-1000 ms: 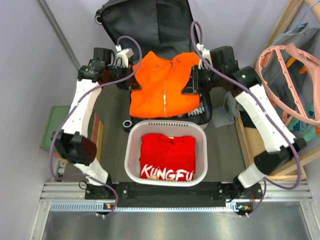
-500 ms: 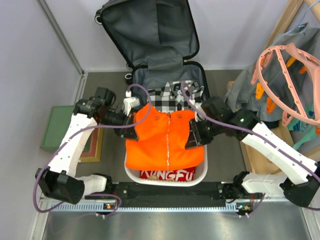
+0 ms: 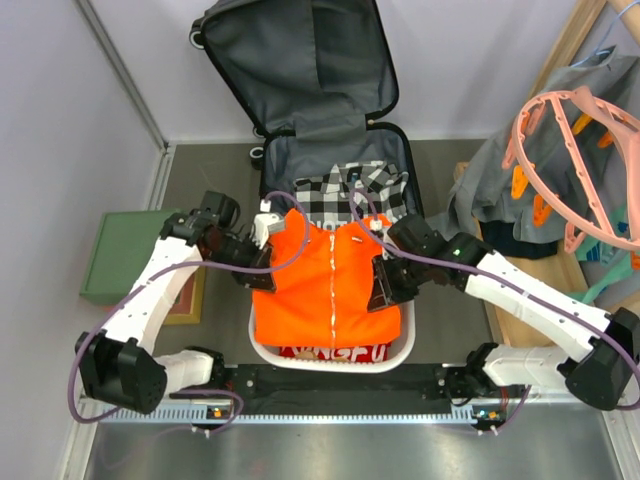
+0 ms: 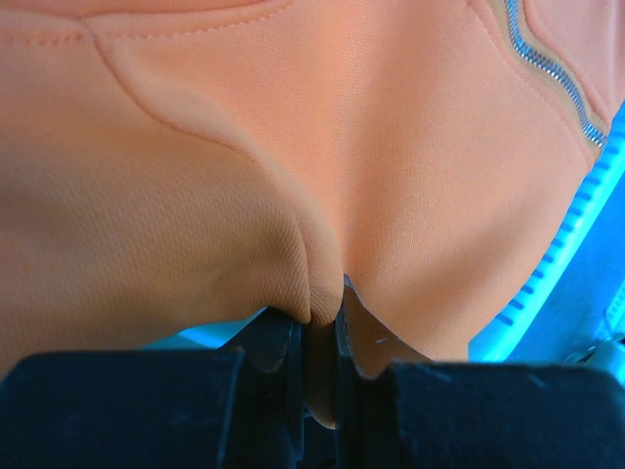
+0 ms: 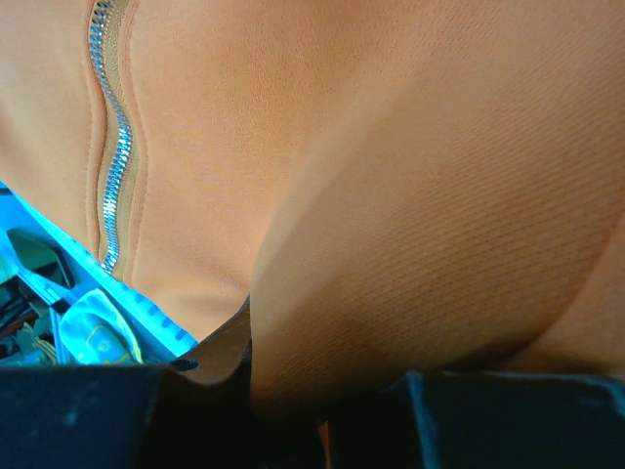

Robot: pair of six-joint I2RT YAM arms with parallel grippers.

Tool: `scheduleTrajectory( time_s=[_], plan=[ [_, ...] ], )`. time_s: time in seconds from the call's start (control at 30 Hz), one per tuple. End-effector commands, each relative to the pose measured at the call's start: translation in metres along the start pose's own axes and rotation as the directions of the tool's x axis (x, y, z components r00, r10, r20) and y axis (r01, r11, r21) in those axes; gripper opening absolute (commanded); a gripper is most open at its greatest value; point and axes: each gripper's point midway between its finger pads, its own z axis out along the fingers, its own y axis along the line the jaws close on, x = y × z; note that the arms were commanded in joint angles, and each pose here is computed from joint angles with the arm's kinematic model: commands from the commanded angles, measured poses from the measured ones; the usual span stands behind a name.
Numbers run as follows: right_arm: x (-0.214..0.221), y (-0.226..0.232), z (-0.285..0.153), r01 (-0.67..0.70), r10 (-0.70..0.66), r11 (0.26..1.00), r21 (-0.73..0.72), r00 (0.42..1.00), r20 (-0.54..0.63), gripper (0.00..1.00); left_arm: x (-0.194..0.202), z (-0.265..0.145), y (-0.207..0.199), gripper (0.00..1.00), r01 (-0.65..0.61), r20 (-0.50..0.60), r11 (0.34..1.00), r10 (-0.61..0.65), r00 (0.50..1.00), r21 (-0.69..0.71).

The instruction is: Open, take out, and arrange the luggage

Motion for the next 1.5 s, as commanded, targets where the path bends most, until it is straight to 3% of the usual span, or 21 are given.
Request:
scheduleTrajectory(
  time_s=[0.0, 0.23, 0.3, 0.33, 0.47, 0.53, 0.63, 0.7, 0.8, 0.87, 0.9, 0.97, 1.0, 1.03, 1.23, 1.47],
  plan=[
    [0.023, -0.016, -0.003, 0.001, 0.006, 0.996, 0.091, 0.997, -0.074, 0.00, 0.007, 0.000, 0.009, 0.00, -0.136, -0.081, 0.990, 0.133, 0.988, -0.033],
    [0.036, -0.035, 0.019, 0.013, 0.010, 0.988, 0.152, 0.988, -0.152, 0.00, 0.017, 0.020, 0.008, 0.00, -0.220, -0.191, 0.975, 0.214, 0.958, -0.013],
    [0.039, -0.043, 0.020, 0.031, 0.004, 0.979, 0.201, 0.986, -0.169, 0.00, 0.017, 0.023, 0.008, 0.05, -0.230, -0.201, 0.973, 0.222, 0.954, -0.017],
    [0.041, -0.050, 0.018, 0.040, 0.002, 0.971, 0.237, 0.984, -0.176, 0.01, 0.015, 0.022, 0.012, 0.16, -0.238, -0.205, 0.971, 0.226, 0.952, -0.034],
    [0.030, -0.047, 0.005, 0.065, -0.032, 0.965, 0.255, 0.991, -0.132, 0.22, -0.003, 0.010, 0.022, 0.45, -0.275, -0.197, 0.954, 0.248, 0.948, -0.123],
    [0.012, -0.041, -0.010, 0.089, -0.076, 0.958, 0.273, 0.995, -0.056, 0.38, -0.018, -0.004, 0.019, 0.50, -0.290, -0.184, 0.944, 0.260, 0.948, -0.158],
    [-0.007, -0.028, -0.038, 0.146, -0.158, 0.941, 0.307, 0.987, 0.016, 0.52, -0.040, -0.024, 0.011, 0.60, -0.323, -0.144, 0.926, 0.299, 0.943, -0.196],
    [-0.017, -0.018, -0.057, 0.182, -0.211, 0.928, 0.326, 0.976, 0.054, 0.54, -0.054, -0.034, 0.006, 0.65, -0.342, -0.112, 0.915, 0.324, 0.939, -0.214],
    [-0.028, -0.014, -0.079, 0.188, -0.241, 0.915, 0.358, 0.964, 0.110, 0.56, -0.079, -0.043, -0.007, 0.64, -0.359, -0.011, 0.904, 0.367, 0.930, -0.232],
    [-0.041, -0.015, -0.092, 0.174, -0.256, 0.901, 0.397, 0.953, 0.163, 0.54, -0.086, -0.037, -0.009, 0.55, -0.370, 0.031, 0.897, 0.388, 0.921, -0.242],
    [-0.053, -0.023, -0.099, 0.149, -0.270, 0.874, 0.462, 0.940, 0.208, 0.40, -0.080, -0.026, -0.007, 0.51, -0.335, 0.025, 0.914, 0.349, 0.937, -0.227],
    [-0.072, -0.026, -0.102, 0.118, -0.289, 0.855, 0.505, 0.917, 0.274, 0.22, -0.090, -0.016, 0.006, 0.43, -0.314, 0.050, 0.909, 0.339, 0.939, -0.275],
    [-0.083, -0.030, -0.103, 0.100, -0.305, 0.836, 0.539, 0.902, 0.307, 0.06, -0.087, -0.008, 0.014, 0.43, -0.284, 0.048, 0.916, 0.309, 0.950, -0.284],
    [-0.100, -0.024, -0.100, 0.090, -0.320, 0.845, 0.528, 0.876, 0.362, 0.01, -0.089, -0.005, 0.025, 0.43, -0.268, 0.044, 0.907, 0.297, 0.954, -0.324],
    [-0.126, -0.036, -0.052, 0.076, -0.312, 0.846, 0.527, 0.873, 0.376, 0.00, -0.082, 0.029, 0.044, 0.43, -0.246, 0.025, 0.908, 0.270, 0.963, -0.340],
    [-0.070, -0.088, 0.028, 0.045, -0.205, 0.836, 0.547, 0.950, 0.236, 0.00, -0.040, 0.058, 0.069, 0.44, -0.250, -0.069, 0.895, 0.242, 0.968, -0.368]
  ],
)
